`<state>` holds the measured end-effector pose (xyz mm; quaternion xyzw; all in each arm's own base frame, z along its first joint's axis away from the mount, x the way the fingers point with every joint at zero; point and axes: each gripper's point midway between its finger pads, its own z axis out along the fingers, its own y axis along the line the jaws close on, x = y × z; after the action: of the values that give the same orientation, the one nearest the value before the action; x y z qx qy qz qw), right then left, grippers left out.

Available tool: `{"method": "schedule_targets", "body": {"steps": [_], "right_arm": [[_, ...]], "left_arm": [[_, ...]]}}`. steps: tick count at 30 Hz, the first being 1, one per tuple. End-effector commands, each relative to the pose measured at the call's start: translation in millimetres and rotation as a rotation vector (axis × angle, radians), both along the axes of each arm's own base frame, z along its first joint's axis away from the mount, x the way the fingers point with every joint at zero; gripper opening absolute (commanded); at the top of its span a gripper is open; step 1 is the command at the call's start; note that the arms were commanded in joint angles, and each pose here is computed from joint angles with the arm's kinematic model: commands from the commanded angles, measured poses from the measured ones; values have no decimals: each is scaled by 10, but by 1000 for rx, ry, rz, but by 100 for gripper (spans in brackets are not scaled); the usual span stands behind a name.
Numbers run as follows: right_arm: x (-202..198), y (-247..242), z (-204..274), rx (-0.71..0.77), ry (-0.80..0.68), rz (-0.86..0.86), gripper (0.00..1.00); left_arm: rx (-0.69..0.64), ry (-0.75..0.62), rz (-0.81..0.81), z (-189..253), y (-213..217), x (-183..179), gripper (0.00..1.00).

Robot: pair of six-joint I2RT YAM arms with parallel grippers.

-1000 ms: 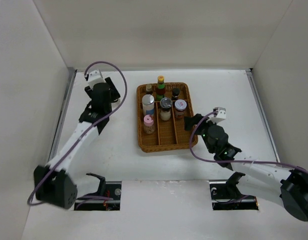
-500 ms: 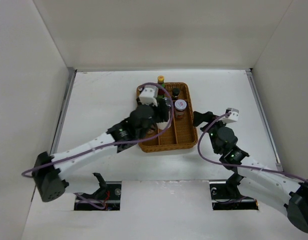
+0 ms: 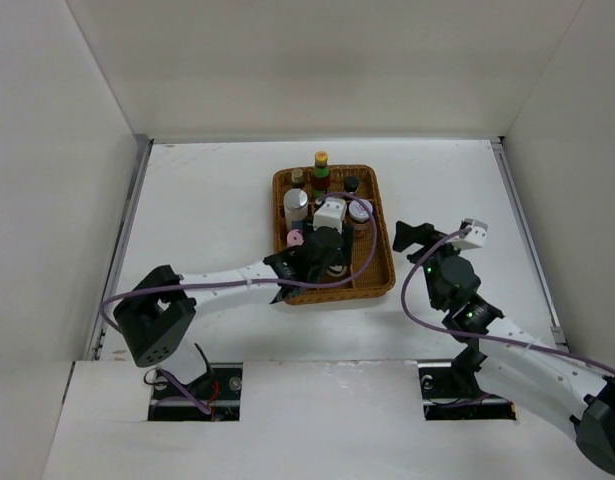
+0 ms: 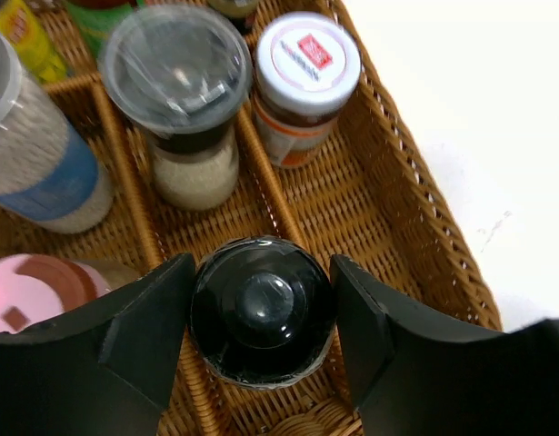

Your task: Organize the condiment bottles

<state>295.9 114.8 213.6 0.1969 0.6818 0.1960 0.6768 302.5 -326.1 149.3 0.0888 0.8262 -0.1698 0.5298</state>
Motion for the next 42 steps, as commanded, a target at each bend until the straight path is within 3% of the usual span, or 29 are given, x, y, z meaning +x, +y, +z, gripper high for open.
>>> {"method": "schedule_targets", "body": {"steps": [1,6,12,15,18,23,28,32,35,42], "right_arm": [[21,-63,-19,5,-1,-32,91],[20,-110,-13,9,-6,-44,91],[21,-116,-9,10,-7,-46,92],[29,-112,-28,5,-1,-48,100],[46,-108,-53,1,7,-52,100],[95,-45,-158,-21,39,-43,100],[139,-1,-212,-37,59,-40,100],[137,22,-189,-27,47,-33,100],[134,44,-186,-29,46,-28,100],[140,56,-217,-29,49,-29,100]], "left_arm": [[-134,-65,-9,243,-234,5,38],[-74,-58,47,37,-148,33,54],[-113,-101,51,318,-133,-13,100],[-176,-163,30,836,-86,-84,100],[-233,-244,30,1424,99,-146,100],[-272,-341,200,1828,850,-45,100],[-237,-277,544,1254,2005,169,100],[-188,-53,801,412,2915,163,100],[-250,59,812,112,3074,102,100],[-261,58,772,127,2944,96,100]]}}
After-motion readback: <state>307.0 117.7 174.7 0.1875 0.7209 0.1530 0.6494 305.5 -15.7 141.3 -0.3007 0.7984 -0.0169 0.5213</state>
